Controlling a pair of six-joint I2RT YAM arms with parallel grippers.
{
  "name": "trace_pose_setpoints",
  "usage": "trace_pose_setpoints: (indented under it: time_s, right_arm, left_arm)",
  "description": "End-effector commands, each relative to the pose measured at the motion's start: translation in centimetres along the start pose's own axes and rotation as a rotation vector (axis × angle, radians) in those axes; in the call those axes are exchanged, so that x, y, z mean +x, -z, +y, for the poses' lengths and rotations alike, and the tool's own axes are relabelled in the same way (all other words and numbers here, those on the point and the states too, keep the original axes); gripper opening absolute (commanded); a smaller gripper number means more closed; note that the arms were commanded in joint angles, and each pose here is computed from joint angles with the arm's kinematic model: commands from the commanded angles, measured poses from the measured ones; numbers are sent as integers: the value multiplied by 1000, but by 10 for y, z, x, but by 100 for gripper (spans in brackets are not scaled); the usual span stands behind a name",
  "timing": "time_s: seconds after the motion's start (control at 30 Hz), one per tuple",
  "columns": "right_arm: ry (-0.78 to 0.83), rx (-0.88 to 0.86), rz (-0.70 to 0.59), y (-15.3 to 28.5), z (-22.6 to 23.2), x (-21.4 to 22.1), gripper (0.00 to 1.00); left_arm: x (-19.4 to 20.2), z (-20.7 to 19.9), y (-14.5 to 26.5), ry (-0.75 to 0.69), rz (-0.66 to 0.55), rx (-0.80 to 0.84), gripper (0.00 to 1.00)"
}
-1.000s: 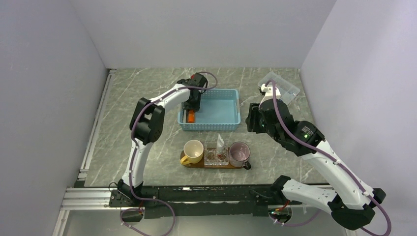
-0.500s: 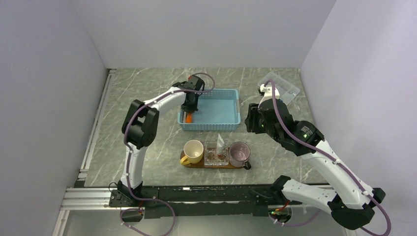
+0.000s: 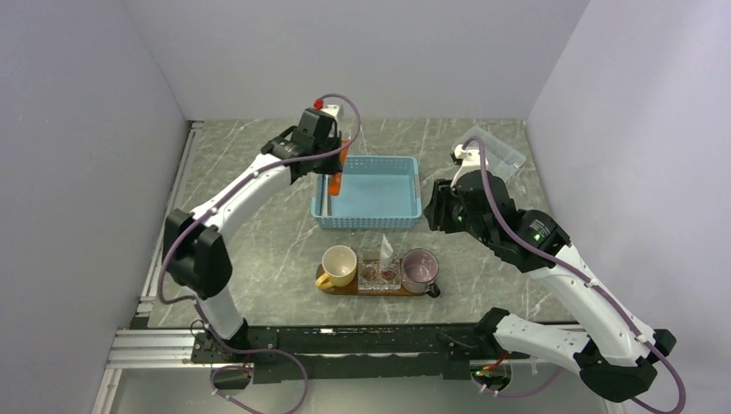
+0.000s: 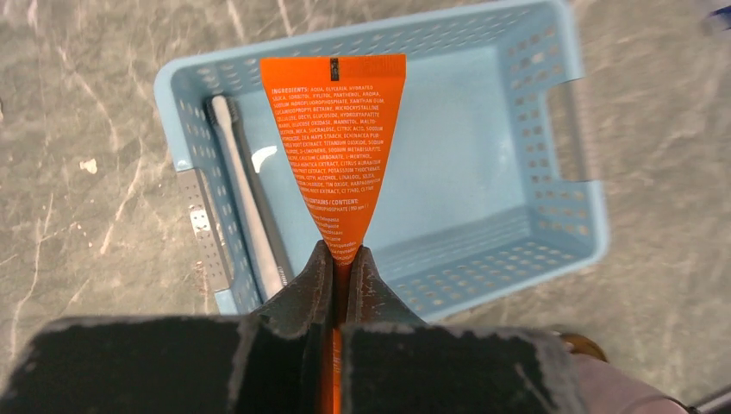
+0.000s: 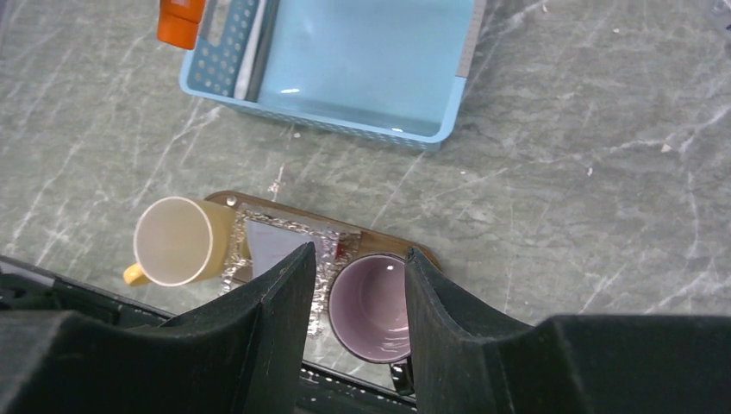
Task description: Prepare toiletry sets of a toothbrush and toothpaste on the tray
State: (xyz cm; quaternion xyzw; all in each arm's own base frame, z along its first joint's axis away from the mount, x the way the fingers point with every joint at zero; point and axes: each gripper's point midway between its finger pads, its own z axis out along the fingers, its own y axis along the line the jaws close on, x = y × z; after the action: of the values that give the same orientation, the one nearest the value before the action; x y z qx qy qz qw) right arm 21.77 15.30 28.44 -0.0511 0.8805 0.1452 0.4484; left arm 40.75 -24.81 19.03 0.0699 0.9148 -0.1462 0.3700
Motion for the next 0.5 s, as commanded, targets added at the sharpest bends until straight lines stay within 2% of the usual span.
trace_pose_setpoints:
  time_s: [0.0, 0.2, 0.47]
  right_arm:
    - [-24, -119, -79, 11, 25, -29, 45]
    - [-48, -257, -84, 13, 53, -36, 45]
    - [-98, -460, -100, 16, 90, -39, 47]
  left_arm:
    - [-38, -29, 49, 37, -159, 159, 0]
    - [-47, -45, 99, 82, -249, 286, 0]
    - [-38, -69, 142, 193, -272, 497, 0]
